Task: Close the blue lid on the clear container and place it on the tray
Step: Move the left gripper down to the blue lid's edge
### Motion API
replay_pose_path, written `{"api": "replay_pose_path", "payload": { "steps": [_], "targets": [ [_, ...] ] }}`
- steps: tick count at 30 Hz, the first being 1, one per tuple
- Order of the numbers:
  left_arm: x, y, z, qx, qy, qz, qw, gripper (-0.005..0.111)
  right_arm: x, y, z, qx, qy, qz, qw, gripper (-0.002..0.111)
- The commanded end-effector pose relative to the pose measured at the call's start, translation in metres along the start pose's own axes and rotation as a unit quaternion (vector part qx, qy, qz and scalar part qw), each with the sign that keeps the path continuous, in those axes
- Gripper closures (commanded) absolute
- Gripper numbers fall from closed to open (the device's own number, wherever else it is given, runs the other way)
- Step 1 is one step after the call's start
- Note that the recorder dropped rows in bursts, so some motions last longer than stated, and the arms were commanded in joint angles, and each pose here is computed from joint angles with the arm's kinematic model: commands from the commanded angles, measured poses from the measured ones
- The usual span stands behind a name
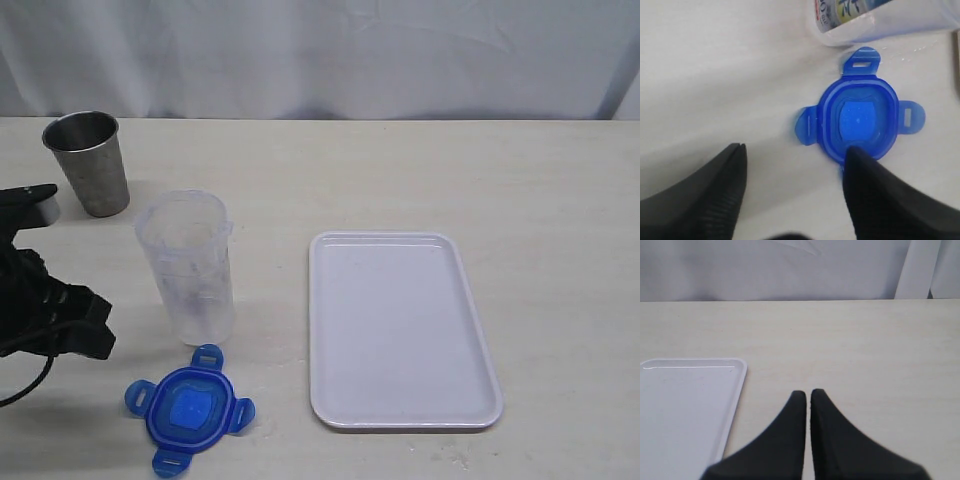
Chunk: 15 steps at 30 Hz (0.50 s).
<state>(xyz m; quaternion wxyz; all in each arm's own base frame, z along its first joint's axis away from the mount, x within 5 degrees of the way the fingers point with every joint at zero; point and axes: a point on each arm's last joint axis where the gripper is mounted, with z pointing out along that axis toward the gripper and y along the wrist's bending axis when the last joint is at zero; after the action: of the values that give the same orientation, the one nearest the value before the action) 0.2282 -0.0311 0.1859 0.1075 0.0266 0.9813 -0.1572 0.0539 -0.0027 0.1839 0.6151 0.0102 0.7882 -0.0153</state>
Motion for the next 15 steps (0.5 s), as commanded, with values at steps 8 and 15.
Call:
{"api": "replay_pose_path", "payload": {
  "steps": [8, 15],
  "targets": [
    [0.015, -0.007, 0.031, 0.018, 0.018, 0.032, 0.999, 0.053, 0.000, 0.000, 0.000, 0.001, -0.007, -0.006, 1.000, 0.104],
    [0.013, -0.009, 0.063, 0.036, 0.039, 0.058, 0.997, 0.053, 0.000, 0.000, 0.000, 0.001, -0.007, -0.006, 1.000, 0.104]
  ]
}}
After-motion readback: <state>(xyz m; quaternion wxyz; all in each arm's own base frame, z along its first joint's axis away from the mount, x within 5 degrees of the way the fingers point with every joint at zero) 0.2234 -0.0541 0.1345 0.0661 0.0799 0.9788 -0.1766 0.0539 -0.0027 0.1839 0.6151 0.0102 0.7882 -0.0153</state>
